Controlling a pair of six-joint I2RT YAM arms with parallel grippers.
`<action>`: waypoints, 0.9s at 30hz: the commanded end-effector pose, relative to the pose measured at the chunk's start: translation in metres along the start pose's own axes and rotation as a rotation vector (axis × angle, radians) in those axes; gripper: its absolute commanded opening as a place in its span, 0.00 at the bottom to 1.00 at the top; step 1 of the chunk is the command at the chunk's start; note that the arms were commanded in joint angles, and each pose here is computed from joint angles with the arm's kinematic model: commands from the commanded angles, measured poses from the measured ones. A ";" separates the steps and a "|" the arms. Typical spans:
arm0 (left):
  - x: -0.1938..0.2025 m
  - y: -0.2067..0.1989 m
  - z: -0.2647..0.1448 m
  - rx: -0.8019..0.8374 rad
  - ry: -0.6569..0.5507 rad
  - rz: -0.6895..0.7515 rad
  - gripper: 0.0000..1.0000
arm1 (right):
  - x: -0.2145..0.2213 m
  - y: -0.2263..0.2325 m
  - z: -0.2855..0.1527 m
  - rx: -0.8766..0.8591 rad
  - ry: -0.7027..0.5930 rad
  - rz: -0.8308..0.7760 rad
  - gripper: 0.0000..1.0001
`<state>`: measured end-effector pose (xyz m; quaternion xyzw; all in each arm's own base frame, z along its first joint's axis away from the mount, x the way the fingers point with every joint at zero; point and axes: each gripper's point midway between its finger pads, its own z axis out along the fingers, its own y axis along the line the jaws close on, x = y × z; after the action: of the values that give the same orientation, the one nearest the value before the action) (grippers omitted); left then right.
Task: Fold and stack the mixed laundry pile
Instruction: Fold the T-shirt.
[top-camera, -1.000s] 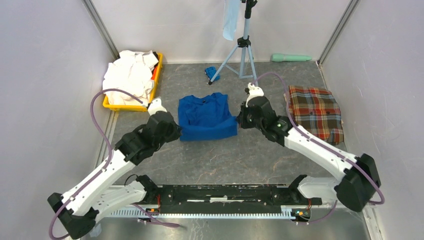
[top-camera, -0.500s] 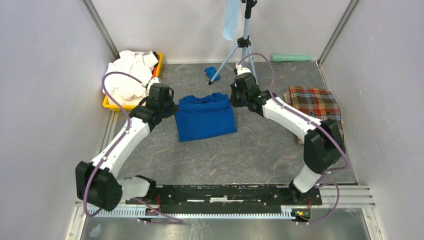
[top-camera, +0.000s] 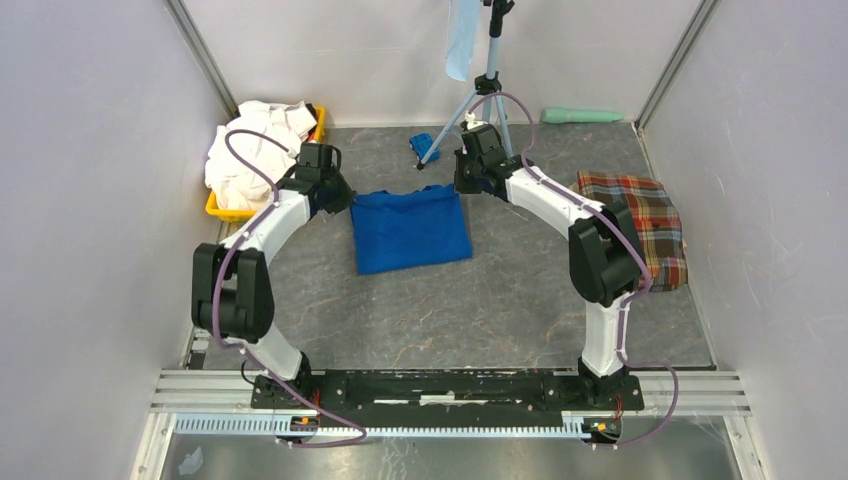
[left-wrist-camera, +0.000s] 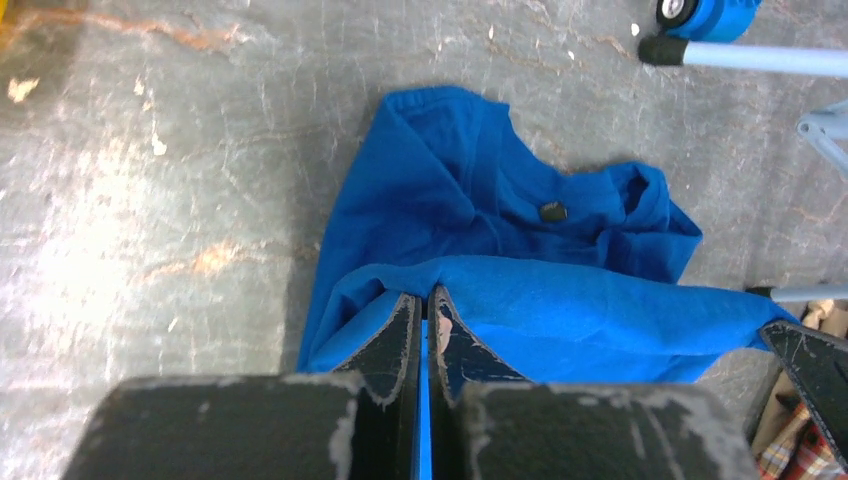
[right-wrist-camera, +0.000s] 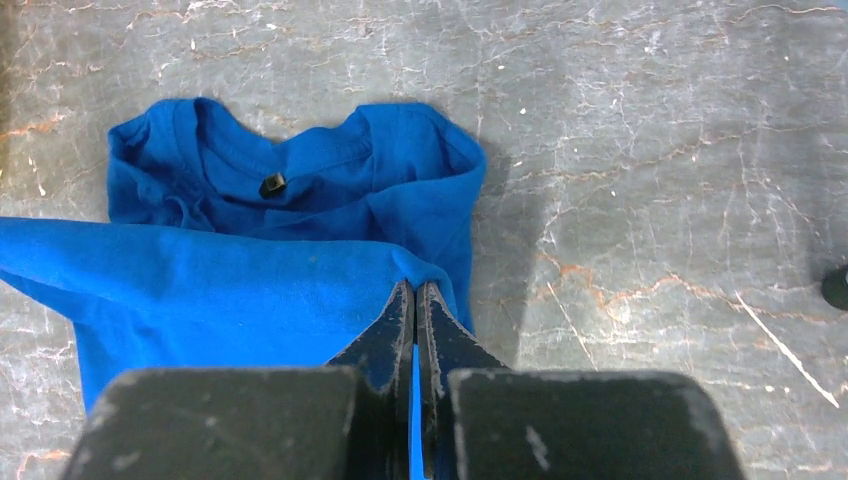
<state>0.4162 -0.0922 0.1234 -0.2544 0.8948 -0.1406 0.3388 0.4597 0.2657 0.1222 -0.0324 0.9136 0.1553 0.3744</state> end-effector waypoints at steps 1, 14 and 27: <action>-0.024 -0.022 0.016 0.090 -0.018 0.023 0.02 | -0.020 0.002 0.013 -0.035 -0.027 0.009 0.00; -0.020 -0.014 0.069 0.052 0.049 0.011 0.02 | -0.014 -0.006 0.063 -0.077 0.018 0.052 0.00; -0.069 -0.025 0.048 -0.058 -0.007 0.042 0.72 | -0.089 0.020 0.027 -0.188 -0.137 0.001 0.51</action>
<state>0.4926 -0.0957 0.0807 -0.2607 0.9100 -0.1409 0.2901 0.5255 0.2871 0.0886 -0.0359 0.9090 0.2142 0.3557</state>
